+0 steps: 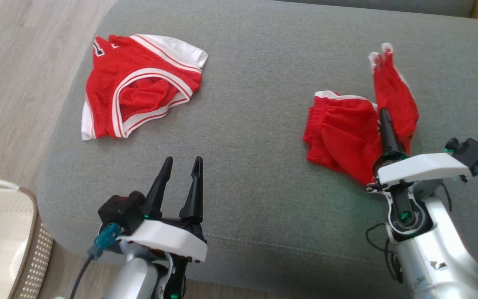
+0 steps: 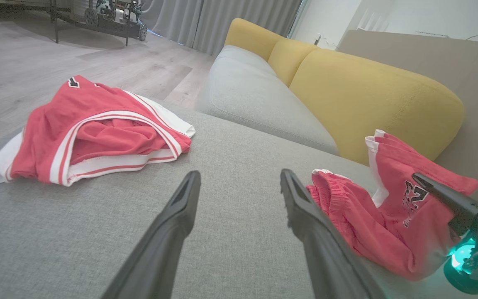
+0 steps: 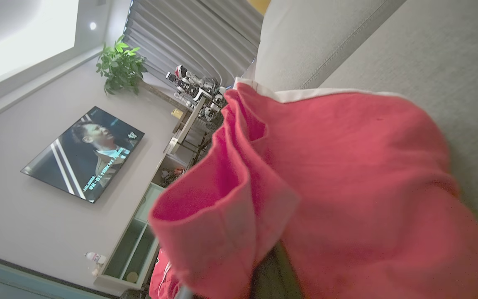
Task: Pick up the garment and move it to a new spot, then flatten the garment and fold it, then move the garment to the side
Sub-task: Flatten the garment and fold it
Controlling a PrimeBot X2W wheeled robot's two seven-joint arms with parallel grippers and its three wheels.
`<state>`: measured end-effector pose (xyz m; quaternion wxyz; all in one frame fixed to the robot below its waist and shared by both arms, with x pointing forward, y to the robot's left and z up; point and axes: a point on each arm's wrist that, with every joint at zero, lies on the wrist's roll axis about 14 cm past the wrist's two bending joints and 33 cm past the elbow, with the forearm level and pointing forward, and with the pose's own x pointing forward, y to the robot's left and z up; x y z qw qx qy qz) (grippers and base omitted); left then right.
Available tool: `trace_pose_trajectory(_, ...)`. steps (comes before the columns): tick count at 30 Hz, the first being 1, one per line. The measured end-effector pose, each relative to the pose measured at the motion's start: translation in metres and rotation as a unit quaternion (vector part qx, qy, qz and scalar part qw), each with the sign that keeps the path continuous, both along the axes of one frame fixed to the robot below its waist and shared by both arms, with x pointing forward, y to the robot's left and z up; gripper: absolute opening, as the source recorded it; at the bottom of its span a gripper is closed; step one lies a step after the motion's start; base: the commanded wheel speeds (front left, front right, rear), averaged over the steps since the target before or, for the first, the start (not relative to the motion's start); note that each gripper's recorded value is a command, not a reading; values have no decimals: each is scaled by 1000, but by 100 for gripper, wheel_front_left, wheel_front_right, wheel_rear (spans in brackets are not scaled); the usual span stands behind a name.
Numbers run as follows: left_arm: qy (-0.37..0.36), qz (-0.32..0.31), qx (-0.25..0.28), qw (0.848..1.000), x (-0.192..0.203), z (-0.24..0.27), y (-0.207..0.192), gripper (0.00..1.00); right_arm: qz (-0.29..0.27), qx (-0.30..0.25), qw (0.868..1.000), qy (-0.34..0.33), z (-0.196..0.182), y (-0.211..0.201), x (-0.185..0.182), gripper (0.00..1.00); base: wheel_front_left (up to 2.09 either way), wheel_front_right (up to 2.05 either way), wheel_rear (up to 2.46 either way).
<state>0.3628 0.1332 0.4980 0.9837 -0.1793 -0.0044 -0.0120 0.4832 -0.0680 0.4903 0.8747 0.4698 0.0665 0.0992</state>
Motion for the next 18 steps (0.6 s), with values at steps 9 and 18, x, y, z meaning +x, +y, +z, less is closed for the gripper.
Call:
trace_pose_trajectory(9, 6, 22, 3, 1000, -5, -3, 13, 100, 75, -52, 995, 28, -30, 46, -12, 0, 0, 0, 0)
trace_pose_trajectory(18, 12, 34, 0, 999, -9, -5, 19, 100, 119, -103, 987, 9, -36, 74, -13, 100, 0, 0, 0)
